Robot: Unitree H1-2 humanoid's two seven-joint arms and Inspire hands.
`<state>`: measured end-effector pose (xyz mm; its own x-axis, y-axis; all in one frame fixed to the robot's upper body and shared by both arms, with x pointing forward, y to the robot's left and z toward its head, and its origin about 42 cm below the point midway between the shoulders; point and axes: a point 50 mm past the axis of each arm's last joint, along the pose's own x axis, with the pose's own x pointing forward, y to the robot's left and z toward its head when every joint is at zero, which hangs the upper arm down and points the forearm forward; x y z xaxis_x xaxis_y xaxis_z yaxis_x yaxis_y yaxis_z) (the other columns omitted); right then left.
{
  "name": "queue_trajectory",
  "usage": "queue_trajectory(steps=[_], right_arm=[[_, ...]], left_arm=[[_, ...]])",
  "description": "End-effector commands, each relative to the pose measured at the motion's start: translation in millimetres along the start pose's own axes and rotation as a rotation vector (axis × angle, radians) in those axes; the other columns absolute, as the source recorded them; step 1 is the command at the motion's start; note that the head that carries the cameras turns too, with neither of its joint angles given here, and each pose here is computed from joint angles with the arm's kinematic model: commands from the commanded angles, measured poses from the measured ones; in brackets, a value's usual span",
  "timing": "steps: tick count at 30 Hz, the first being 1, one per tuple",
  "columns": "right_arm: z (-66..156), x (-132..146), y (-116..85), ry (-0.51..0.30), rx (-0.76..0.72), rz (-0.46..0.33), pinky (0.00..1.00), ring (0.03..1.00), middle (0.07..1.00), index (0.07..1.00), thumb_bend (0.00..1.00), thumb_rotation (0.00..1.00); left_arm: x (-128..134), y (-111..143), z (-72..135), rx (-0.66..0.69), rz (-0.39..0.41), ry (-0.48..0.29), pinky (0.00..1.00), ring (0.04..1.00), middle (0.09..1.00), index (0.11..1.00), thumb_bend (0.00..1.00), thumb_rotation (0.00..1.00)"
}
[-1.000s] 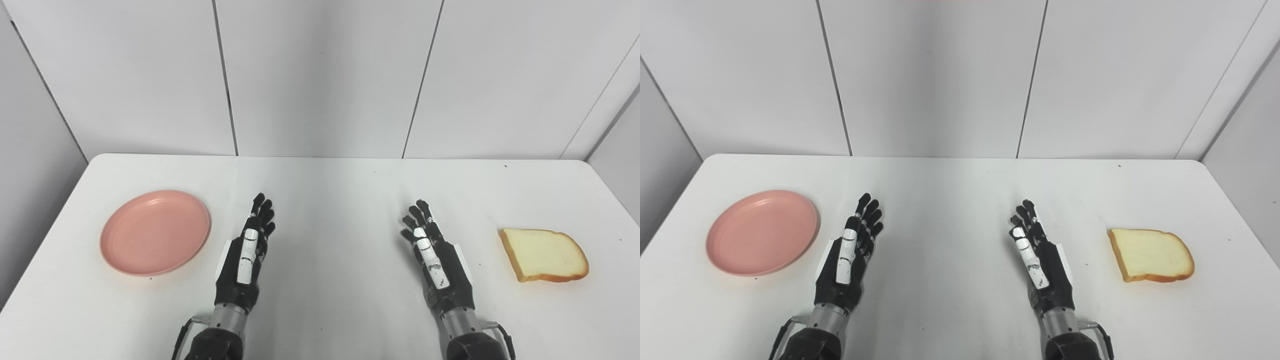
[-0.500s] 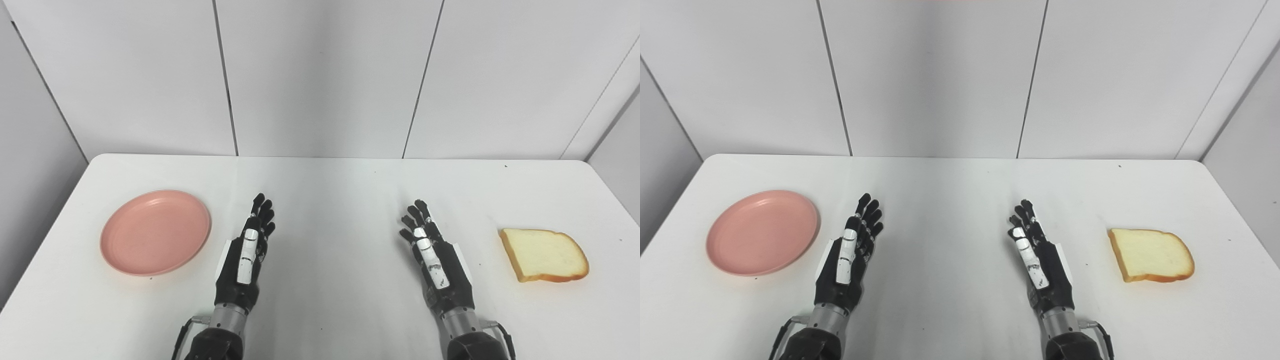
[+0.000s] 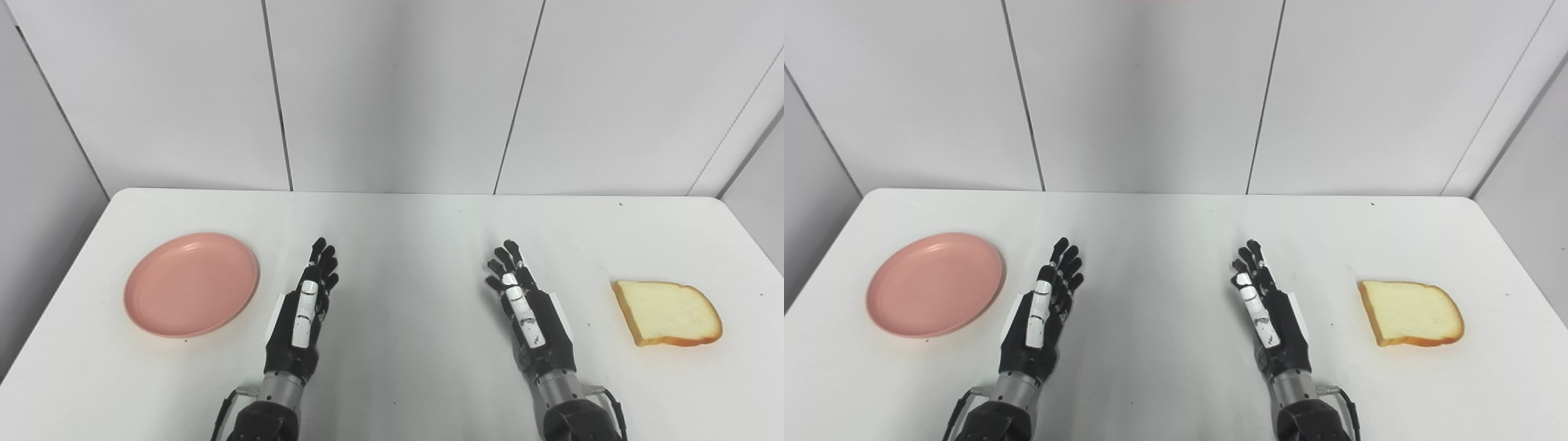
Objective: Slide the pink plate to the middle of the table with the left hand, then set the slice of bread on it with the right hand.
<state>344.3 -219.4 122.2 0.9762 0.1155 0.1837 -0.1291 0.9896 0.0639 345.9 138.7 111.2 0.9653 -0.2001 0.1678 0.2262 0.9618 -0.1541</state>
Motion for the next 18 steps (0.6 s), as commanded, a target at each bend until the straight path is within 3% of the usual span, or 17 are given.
queue_trajectory(steps=[1, 18], right_arm=[[15.2, 12.0, 5.3, -0.091, 0.003, 0.016, 0.93, 0.947, 0.963, 0.988, 0.62, 0.78], [7.1, 14.8, 6.4, -0.076, -0.011, 0.006, 0.94, 0.947, 0.961, 0.987, 0.6, 0.76]], left_arm=[[-9.5, 7.5, -13.3, -0.003, 0.0, 0.047, 1.0, 1.0, 1.0, 1.0, 0.67, 1.0], [-5.5, 12.8, -17.6, 0.014, -0.003, 0.041, 1.0, 1.0, 1.0, 1.0, 0.69, 1.0]])
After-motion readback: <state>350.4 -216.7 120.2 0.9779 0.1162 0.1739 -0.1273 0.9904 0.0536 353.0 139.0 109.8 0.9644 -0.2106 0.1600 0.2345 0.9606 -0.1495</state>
